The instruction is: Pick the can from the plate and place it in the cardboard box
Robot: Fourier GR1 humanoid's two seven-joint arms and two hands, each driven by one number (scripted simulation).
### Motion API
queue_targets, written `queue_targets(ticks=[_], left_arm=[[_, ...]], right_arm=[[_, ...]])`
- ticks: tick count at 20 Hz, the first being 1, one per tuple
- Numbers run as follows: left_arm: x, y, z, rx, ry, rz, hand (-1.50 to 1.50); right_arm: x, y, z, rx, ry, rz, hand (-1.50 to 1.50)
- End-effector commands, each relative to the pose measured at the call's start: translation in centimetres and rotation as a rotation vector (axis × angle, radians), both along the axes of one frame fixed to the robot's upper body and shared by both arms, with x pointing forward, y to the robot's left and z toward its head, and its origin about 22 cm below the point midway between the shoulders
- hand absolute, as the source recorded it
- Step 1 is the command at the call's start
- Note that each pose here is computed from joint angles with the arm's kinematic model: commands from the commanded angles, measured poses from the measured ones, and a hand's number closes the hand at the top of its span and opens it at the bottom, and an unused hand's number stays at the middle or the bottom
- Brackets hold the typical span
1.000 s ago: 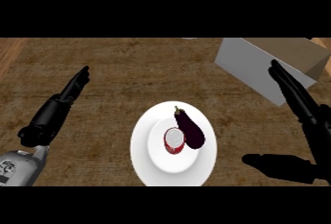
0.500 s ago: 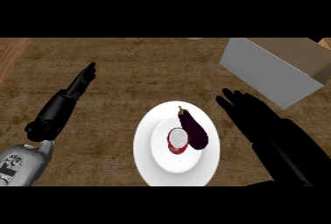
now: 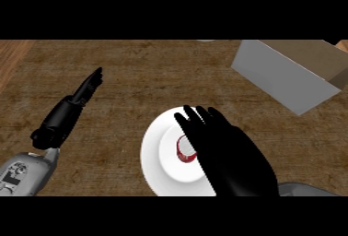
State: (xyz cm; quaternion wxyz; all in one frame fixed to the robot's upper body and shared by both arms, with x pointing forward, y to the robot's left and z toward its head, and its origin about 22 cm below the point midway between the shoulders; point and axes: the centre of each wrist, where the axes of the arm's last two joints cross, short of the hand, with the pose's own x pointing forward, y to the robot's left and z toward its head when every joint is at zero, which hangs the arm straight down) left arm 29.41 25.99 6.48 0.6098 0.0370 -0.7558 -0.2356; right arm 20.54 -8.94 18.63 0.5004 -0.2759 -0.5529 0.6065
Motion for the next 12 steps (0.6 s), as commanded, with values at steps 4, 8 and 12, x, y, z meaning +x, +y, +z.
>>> queue_targets(ticks=[4,8,12], left_arm=[[-0.2,0.3,-0.2,0.000,0.007,0.018,0.00],[0.0,0.1,-0.3,0.012,-0.002,0.003,0.00],[-0.6,0.7,-0.7,-0.005,0.002,-0.001,0.00]], right_arm=[[0.7,5.2,-0.8,-0.165,0.092,-0.132,-1.50],[0.8,7.8,-1.5,-0.166,0.123,-0.146,-1.50],[2.2,6.5,-2.4,-0.208,0.074,-0.189,-1.50]])
